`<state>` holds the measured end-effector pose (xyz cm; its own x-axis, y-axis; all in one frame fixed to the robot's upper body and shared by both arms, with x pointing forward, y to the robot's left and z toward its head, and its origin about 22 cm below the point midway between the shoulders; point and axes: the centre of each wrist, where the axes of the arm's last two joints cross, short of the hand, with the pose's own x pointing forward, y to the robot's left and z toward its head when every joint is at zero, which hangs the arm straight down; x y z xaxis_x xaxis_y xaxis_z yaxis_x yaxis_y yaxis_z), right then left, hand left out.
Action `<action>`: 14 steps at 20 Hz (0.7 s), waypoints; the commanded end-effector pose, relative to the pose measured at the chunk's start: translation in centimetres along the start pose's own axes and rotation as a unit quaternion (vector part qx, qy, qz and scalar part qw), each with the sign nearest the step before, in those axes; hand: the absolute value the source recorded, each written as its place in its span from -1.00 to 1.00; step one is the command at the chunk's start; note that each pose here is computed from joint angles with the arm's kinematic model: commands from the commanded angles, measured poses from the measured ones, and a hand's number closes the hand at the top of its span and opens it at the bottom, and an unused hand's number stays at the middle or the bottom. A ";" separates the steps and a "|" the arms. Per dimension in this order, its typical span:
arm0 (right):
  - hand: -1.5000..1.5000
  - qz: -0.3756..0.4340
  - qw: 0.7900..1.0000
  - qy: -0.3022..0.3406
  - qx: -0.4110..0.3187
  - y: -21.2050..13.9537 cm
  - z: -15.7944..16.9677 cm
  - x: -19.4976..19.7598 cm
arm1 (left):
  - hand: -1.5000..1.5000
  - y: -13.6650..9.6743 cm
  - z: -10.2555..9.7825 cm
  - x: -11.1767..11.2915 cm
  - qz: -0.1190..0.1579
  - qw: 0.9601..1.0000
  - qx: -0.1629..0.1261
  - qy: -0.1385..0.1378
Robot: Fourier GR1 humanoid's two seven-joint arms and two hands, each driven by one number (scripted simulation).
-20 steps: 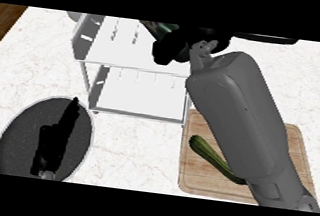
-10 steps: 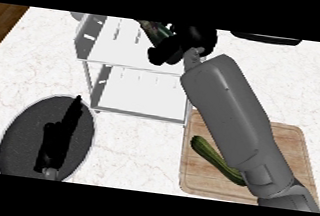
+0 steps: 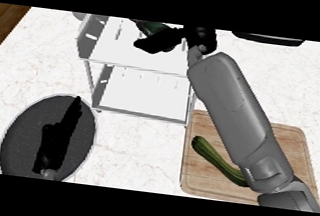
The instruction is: Pick the eggplant from the cutting board and place it in the tiered basket
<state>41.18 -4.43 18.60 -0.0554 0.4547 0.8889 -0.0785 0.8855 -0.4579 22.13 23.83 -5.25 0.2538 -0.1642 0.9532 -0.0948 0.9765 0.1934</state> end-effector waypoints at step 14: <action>-1.00 -0.123 0.957 0.020 -0.262 -17.3 2.0 -4.0 | 0.00 1.9 1.0 -0.9 0.003 0.999 0.035 0.016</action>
<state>41.88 -16.21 22.04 -0.0798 0.2507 0.9648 0.3558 0.9113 -0.2073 21.15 24.97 -5.57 0.2717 -0.1535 0.9501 -0.1452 0.9694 0.1981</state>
